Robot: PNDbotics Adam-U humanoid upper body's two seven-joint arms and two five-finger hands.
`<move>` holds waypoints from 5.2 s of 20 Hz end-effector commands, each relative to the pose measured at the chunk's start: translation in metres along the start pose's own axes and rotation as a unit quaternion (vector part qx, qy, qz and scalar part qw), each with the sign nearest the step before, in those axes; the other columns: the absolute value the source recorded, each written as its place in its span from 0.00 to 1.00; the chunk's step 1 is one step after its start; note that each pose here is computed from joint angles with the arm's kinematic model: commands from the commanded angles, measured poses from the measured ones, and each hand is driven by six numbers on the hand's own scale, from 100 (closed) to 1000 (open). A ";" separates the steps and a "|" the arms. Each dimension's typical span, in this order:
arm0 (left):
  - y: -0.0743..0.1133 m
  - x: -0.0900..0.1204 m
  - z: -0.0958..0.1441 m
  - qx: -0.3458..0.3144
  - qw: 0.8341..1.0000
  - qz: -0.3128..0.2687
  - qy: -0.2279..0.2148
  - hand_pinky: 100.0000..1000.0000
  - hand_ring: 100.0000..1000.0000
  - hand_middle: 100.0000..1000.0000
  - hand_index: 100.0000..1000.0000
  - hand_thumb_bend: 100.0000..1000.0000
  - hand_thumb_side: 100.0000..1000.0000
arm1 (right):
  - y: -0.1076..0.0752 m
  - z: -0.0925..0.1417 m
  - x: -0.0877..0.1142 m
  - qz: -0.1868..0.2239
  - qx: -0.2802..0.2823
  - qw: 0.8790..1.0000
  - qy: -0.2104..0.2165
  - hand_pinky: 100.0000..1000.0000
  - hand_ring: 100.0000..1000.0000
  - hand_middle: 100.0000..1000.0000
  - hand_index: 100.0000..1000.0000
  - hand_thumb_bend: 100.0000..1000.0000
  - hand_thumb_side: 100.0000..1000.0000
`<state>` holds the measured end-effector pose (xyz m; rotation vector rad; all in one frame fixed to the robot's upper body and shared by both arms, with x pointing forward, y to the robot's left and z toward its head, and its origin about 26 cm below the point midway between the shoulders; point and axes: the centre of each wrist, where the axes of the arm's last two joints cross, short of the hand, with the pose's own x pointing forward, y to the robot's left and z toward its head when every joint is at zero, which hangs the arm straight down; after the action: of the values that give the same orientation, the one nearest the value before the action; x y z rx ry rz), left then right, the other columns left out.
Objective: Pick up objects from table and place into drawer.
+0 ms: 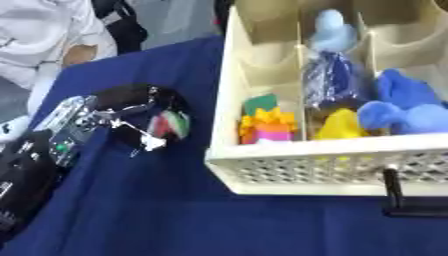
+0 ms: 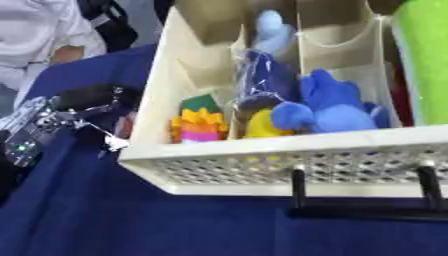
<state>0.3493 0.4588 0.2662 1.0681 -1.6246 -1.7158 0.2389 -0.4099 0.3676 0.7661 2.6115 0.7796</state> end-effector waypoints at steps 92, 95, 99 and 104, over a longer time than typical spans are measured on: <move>0.081 0.064 -0.031 0.323 0.844 0.398 -0.158 0.48 0.75 0.57 0.27 0.00 0.61 | 0.022 0.035 0.001 -0.002 -0.030 0.996 0.079 0.47 0.66 0.54 0.63 0.00 0.73; 0.083 0.067 -0.037 0.342 0.806 0.449 -0.177 0.47 0.75 0.55 0.27 0.00 0.65 | 0.025 0.036 0.002 -0.007 -0.035 0.996 0.085 0.47 0.66 0.54 0.63 0.00 0.73; 0.084 0.068 -0.041 0.358 0.765 0.500 -0.195 0.47 0.75 0.55 0.27 0.00 0.69 | 0.028 0.036 0.002 -0.013 -0.041 0.995 0.088 0.47 0.66 0.54 0.63 0.00 0.73; 0.081 0.065 -0.045 0.373 0.716 0.551 -0.211 0.46 0.74 0.54 0.27 0.00 0.74 | 0.030 0.037 0.002 -0.020 -0.048 0.994 0.091 0.47 0.66 0.54 0.63 0.00 0.72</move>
<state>0.3436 0.3658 0.3245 -0.2121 -2.5222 -0.4560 0.2684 -0.3743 0.3469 0.6857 2.7446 1.0062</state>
